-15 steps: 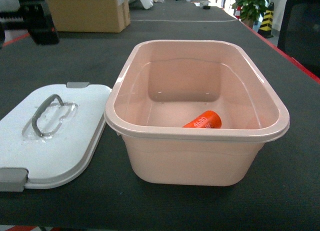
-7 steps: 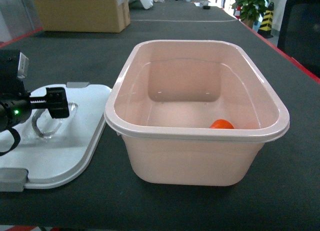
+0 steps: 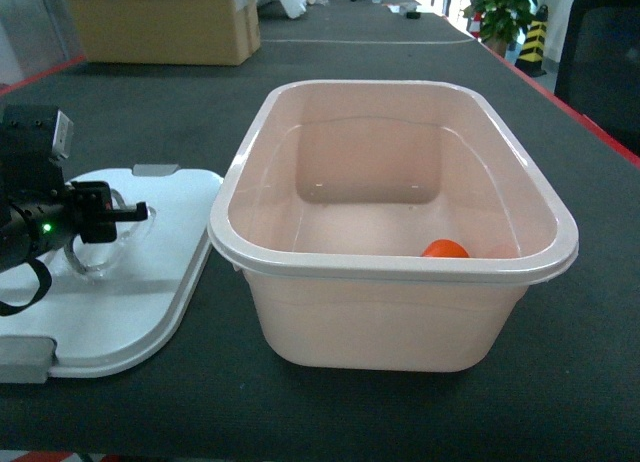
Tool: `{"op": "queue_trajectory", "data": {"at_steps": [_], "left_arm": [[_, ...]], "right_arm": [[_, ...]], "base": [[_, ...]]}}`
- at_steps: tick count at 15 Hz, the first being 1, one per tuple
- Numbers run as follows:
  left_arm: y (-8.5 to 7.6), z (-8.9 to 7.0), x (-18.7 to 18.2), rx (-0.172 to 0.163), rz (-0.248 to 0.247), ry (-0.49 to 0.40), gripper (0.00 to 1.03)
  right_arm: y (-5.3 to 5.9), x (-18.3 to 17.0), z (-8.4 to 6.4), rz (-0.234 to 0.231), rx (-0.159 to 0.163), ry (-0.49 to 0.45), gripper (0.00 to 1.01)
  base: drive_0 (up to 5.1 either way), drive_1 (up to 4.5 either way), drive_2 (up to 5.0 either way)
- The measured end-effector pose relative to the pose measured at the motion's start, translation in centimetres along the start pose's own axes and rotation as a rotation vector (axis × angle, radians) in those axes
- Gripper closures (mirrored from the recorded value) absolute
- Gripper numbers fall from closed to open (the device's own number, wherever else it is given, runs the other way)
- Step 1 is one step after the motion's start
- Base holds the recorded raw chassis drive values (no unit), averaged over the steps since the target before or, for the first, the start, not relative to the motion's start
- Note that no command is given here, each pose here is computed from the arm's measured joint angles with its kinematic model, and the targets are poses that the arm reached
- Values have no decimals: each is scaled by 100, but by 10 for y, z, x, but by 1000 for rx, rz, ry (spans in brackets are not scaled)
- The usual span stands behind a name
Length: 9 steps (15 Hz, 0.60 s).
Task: Pick capacitor and pack into box
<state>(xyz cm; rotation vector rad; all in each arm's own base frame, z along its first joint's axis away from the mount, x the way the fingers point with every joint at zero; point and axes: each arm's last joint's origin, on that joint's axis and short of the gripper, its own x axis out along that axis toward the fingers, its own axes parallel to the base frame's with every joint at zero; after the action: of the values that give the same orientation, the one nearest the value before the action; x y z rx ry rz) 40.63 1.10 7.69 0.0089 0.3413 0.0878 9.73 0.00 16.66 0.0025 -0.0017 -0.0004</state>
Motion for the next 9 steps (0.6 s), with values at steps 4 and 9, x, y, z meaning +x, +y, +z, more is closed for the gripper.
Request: {"op": "queue_trajectory", "data": {"at_steps": [4,9], "left_arm": [[0,-1,1,-18,6,14,101],[1,26,-9,-33,13,-7,101]], "right_arm": [[0,0,0,0,0,0,3],[0,0,0,0,0,0,3]], "base": [[0,0,0],[0,0,0]]}}
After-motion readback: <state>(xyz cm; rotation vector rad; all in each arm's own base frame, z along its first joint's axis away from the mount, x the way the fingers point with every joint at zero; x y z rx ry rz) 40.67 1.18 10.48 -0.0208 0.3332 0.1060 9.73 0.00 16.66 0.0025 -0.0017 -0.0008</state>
